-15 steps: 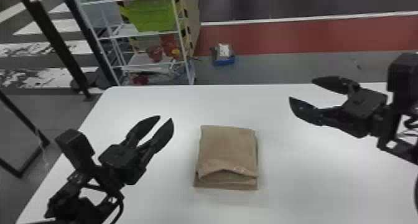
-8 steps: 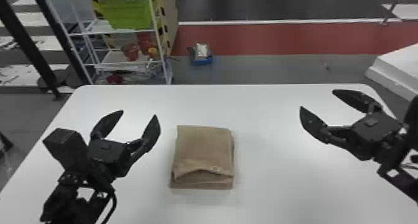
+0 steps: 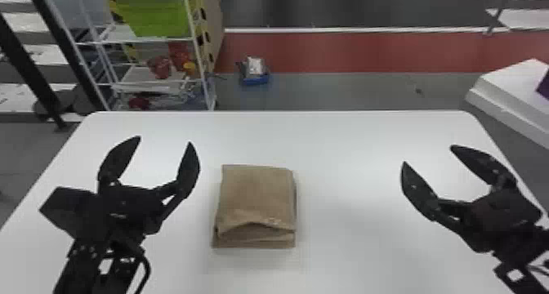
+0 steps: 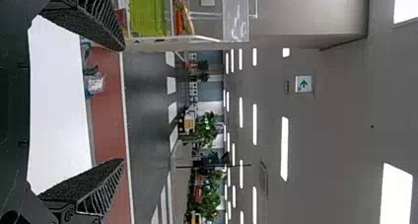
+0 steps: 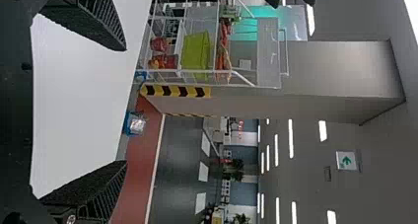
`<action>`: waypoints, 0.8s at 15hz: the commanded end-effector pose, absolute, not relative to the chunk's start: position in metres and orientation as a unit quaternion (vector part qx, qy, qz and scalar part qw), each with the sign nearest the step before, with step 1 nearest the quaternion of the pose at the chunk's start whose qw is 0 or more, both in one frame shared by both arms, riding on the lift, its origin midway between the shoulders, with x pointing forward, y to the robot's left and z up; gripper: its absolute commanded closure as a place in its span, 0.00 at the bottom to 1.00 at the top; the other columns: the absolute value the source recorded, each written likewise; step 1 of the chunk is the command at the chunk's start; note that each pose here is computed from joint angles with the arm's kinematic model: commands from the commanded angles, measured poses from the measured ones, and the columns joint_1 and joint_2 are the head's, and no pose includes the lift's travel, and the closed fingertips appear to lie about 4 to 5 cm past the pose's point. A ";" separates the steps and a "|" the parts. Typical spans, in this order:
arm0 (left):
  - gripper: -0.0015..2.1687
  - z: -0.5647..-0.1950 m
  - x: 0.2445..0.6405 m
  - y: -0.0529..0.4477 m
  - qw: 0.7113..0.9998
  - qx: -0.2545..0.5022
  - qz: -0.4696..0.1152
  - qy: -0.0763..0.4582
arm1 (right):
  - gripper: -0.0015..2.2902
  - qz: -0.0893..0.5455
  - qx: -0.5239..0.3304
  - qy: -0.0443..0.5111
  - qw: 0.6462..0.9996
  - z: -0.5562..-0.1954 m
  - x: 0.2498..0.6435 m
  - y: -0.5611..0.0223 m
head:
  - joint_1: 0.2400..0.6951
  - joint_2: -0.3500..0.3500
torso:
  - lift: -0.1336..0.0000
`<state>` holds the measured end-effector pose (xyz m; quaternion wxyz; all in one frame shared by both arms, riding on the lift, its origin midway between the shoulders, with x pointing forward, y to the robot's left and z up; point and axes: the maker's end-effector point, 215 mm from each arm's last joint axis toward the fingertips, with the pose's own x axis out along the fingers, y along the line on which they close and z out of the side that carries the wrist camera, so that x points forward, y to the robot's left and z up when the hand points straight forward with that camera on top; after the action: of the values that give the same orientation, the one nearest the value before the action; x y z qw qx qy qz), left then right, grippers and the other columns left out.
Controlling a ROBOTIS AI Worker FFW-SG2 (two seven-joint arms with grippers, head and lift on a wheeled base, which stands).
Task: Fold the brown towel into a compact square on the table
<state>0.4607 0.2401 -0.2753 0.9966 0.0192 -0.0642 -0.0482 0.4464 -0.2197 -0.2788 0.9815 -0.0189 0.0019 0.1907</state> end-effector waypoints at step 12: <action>0.05 -0.283 0.450 0.224 0.997 0.008 -0.064 -0.042 | 0.03 0.178 -0.013 0.000 0.984 -0.271 0.436 -0.226 | 1.00 0.50 | 0.07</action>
<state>0.4497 0.2250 -0.2834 0.9970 0.0094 -0.0423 -0.0638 0.4351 -0.2264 -0.2718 0.9838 -0.0121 0.0006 0.1788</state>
